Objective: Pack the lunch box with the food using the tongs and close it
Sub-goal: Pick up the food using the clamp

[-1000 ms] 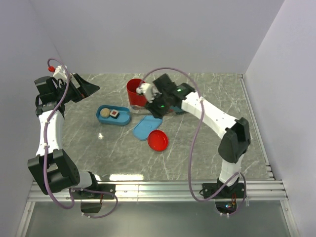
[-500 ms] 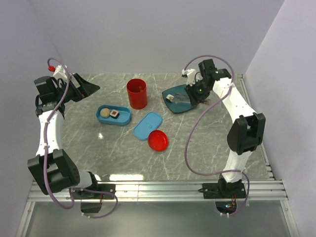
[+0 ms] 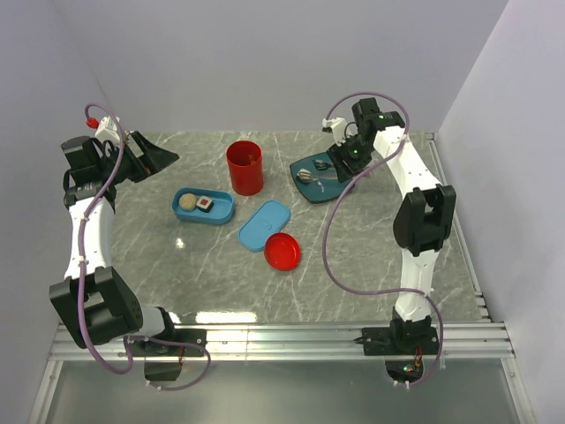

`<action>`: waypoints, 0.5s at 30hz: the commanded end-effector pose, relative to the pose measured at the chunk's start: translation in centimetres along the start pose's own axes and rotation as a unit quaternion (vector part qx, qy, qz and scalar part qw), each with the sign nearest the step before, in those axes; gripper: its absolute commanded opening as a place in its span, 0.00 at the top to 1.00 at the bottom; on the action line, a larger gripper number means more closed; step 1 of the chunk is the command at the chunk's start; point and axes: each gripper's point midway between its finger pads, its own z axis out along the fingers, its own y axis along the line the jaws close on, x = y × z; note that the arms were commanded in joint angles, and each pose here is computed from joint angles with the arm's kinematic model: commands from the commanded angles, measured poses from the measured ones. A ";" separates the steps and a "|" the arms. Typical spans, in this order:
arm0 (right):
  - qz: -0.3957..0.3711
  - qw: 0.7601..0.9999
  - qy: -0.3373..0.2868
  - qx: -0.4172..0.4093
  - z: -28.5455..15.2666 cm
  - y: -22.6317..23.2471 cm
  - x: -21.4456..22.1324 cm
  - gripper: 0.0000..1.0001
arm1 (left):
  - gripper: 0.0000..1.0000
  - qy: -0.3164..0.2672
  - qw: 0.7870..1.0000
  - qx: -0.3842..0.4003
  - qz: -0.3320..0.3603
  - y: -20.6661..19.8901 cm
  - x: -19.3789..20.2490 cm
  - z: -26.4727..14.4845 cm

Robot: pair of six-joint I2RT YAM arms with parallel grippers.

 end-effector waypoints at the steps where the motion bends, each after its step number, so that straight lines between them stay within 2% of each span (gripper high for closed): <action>1: -0.008 1.000 -0.028 -0.007 -1.0 -0.1 -1.3 0.41 | 0.01 -0.014 1.000 0.008 0.019 -0.8 -1.2 -0.4; 15: -0.003 0.999 -0.032 -0.004 0.9 -1.1 -2.1 0.46 | 0.01 -0.012 1.000 0.006 0.018 -0.5 -1.1 -0.2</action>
